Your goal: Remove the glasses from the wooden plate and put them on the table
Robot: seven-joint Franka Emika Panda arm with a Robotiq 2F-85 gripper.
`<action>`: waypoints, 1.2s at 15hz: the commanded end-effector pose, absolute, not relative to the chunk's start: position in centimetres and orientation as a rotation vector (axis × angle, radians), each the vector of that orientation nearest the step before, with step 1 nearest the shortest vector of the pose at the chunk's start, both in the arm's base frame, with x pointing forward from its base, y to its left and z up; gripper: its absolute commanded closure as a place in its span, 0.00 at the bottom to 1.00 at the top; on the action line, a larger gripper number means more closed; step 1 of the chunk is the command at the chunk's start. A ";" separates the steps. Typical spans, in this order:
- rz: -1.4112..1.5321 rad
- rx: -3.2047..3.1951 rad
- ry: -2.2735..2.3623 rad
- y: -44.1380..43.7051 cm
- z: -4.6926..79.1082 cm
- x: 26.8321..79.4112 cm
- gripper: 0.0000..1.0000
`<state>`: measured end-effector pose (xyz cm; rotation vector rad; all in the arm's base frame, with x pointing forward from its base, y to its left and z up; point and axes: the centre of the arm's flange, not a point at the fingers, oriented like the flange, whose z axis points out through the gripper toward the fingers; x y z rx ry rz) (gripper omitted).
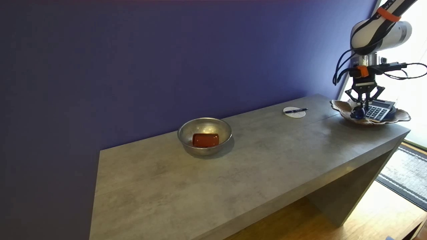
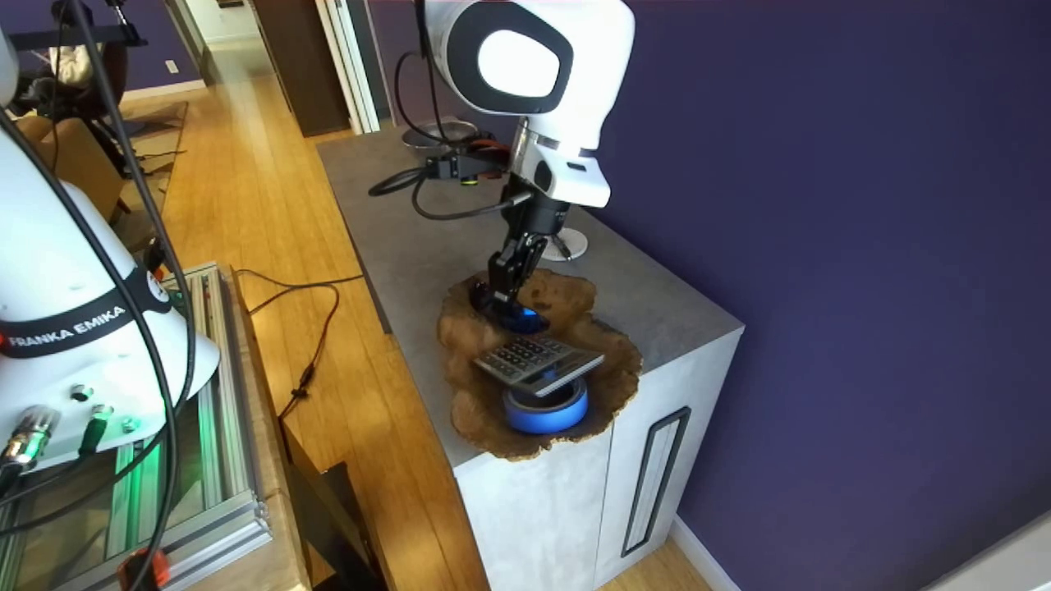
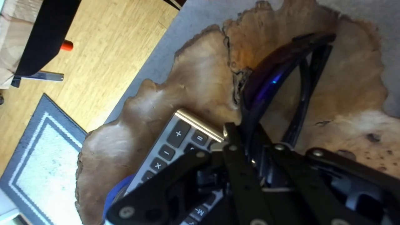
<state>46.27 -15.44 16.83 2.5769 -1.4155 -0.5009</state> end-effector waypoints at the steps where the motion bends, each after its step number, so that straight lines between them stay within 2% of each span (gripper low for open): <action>1: -0.364 2.688 -1.241 -13.9 21.6 43.9 0.96; 7: -0.077 2.815 -0.871 -3.5 24.2 48.2 0.96; 11: -0.059 2.890 -0.490 3.4 23.3 48.4 0.96; 12: -0.099 2.869 -0.618 2.8 23.3 48.7 0.85; 15: -0.095 2.887 -0.528 4.4 23.2 48.6 0.85; 16: -0.095 2.889 -0.523 4.1 23.2 48.7 0.96; 18: -0.101 2.906 -0.341 7.3 22.1 50.6 0.96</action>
